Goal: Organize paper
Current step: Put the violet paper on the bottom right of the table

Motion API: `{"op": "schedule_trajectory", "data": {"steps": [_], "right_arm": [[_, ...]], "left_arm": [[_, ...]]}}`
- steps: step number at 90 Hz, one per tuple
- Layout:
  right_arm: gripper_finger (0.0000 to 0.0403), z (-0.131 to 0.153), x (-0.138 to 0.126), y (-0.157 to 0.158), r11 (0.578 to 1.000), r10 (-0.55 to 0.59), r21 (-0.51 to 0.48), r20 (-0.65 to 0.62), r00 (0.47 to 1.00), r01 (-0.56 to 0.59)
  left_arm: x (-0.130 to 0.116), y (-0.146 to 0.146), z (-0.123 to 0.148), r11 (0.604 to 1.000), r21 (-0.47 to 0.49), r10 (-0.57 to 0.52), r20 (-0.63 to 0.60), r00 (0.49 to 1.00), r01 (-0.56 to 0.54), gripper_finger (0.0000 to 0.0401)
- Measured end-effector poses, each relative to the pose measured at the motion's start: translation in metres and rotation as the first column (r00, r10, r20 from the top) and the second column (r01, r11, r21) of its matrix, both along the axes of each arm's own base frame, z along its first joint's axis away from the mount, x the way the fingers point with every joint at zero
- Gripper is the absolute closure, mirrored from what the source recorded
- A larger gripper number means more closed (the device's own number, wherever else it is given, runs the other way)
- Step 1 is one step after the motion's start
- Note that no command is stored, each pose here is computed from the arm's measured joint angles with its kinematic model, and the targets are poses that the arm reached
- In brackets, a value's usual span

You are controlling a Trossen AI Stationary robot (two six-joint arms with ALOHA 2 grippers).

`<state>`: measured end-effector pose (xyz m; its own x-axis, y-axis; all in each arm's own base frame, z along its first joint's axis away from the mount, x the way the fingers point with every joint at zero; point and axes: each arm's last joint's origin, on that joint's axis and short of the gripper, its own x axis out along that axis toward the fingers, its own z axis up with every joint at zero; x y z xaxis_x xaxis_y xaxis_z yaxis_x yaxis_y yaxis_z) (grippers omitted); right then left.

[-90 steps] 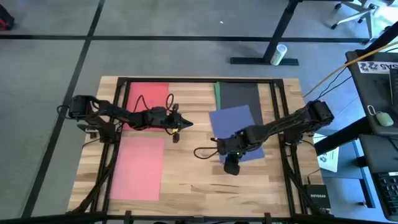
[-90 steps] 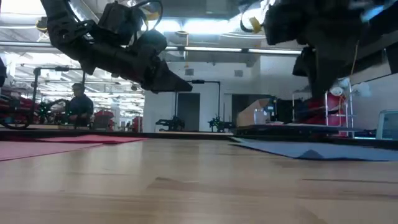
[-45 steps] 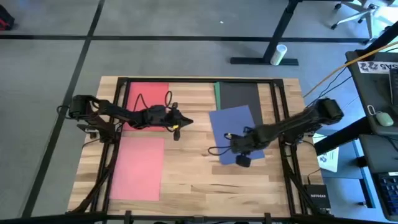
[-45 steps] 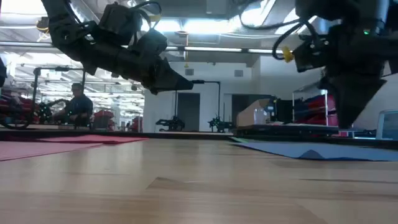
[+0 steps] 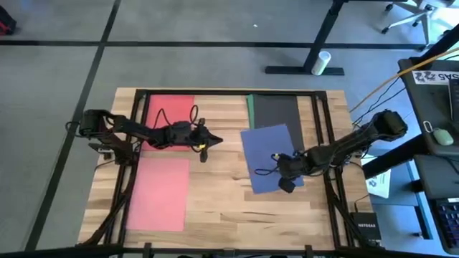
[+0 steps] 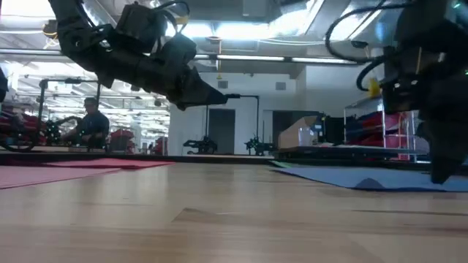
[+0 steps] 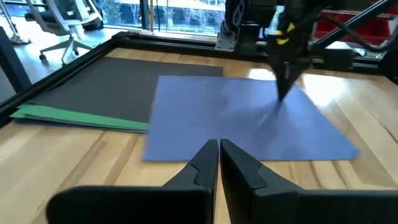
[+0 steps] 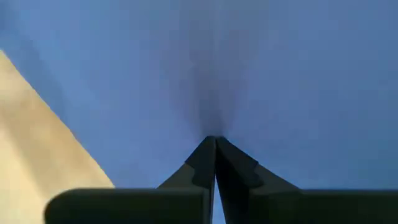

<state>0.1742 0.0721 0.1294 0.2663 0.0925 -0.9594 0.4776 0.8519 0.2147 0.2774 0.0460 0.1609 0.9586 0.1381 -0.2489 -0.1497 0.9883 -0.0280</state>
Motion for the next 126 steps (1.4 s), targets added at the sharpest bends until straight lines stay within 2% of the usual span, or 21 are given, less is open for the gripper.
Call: {"op": "schedule_trajectory", "data": {"steps": [38, 47, 55, 67, 75, 82, 105, 126], "right_arm": [[0.0403, 0.007, -0.019, 0.064, 0.969, -0.106, 0.224, -0.006, 0.994, 0.105], [0.0403, 0.006, -0.024, 0.077, 0.962, -0.108, 0.249, -0.017, 0.994, 0.109], [0.0403, 0.014, -0.021, 0.083, 0.973, -0.115, 0.208, 0.048, 0.992, 0.103], [0.0403, 0.027, -0.015, 0.073, 0.993, -0.118, -0.004, 0.113, 0.986, 0.12], [0.0403, 0.031, -0.013, 0.061, 0.981, -0.124, -0.14, 0.103, 0.987, 0.138], [0.0403, 0.028, -0.012, 0.049, 0.967, -0.131, -0.211, 0.063, 0.989, 0.142], [0.0403, 0.025, 0.002, 0.025, 0.956, -0.112, -0.267, 0.04, 0.993, 0.119], [0.0403, 0.015, 0.009, 0.017, 0.954, -0.041, -0.299, -0.052, 0.998, 0.024]], "left_arm": [[0.0, 0.0, 0.0, 1.0, -0.003, 0.0, -0.002, 1.0, 0.0, 0.0401], [0.0, 0.0, 0.0, 1.0, -0.003, 0.0, -0.001, 1.0, 0.0, 0.0401], [0.0, 0.0, 0.0, 1.0, -0.003, 0.0, -0.001, 1.0, 0.0, 0.0401], [0.0, 0.0, 0.0, 1.0, -0.001, -0.001, 0.0, 1.0, 0.001, 0.0401], [0.0, 0.0, 0.0, 1.0, 0.003, -0.002, 0.003, 1.0, 0.002, 0.0401], [0.0, 0.0, 0.0, 1.0, 0.004, -0.002, 0.003, 1.0, 0.002, 0.0401], [0.0, 0.0, 0.0, 1.0, 0.004, -0.002, 0.002, 1.0, 0.002, 0.0401], [0.0, 0.0, 0.0, 1.0, 0.004, -0.002, -0.002, 1.0, 0.002, 0.0401]]}}
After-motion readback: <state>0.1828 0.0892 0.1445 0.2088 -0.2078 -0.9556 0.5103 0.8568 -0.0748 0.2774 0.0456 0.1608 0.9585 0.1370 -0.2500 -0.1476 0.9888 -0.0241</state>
